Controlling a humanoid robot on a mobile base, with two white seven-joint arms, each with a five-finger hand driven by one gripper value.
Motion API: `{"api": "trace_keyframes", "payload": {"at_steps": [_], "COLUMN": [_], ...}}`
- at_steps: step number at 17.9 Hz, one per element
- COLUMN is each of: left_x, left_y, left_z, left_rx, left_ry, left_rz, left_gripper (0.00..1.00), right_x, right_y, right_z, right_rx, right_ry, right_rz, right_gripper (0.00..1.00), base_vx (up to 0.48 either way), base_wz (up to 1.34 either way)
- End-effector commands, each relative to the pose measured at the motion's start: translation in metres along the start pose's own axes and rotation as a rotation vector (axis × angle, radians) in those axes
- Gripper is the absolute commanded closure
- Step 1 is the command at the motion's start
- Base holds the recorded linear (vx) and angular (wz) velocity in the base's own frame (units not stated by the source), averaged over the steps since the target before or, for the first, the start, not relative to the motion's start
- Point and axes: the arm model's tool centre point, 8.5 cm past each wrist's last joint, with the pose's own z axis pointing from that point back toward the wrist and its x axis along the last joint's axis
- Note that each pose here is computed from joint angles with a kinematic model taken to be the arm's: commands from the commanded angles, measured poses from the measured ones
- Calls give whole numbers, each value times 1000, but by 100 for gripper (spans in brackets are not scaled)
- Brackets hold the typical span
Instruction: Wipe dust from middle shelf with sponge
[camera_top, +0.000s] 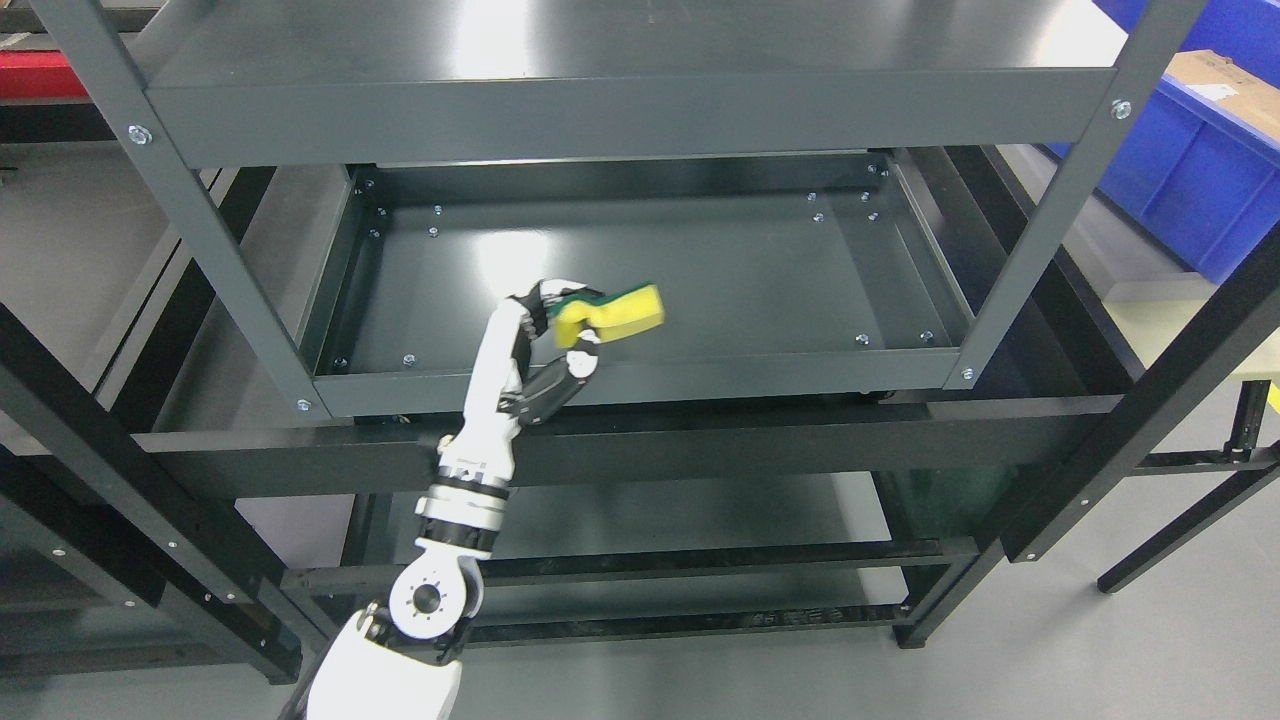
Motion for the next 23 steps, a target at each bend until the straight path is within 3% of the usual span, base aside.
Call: {"api": "trace_keyframes", "payload": {"at_steps": [1, 4, 9, 23], "left_x": [20, 15, 15, 11], "left_y": [74, 70, 95, 93], "left_z": [45, 74, 79, 86], "left_rx": [257, 289, 363, 362], "left_ry": [-63, -55, -58, -36], "left_rz": [16, 30, 38, 45], "left_gripper": [99, 99, 99, 99], "right_x": [10, 10, 10, 10], "right_y": [-10, -10, -10, -10], "right_z": [0, 0, 0, 0], "right_rx": [-17, -17, -17, -17], "right_ry": [-22, -22, -22, -22], "right_rz": [-1, -3, -3, -3], "right_gripper": [0, 0, 0, 0], "base_vx": [0, 0, 0, 0], "base_wz": [0, 0, 0, 0]}}
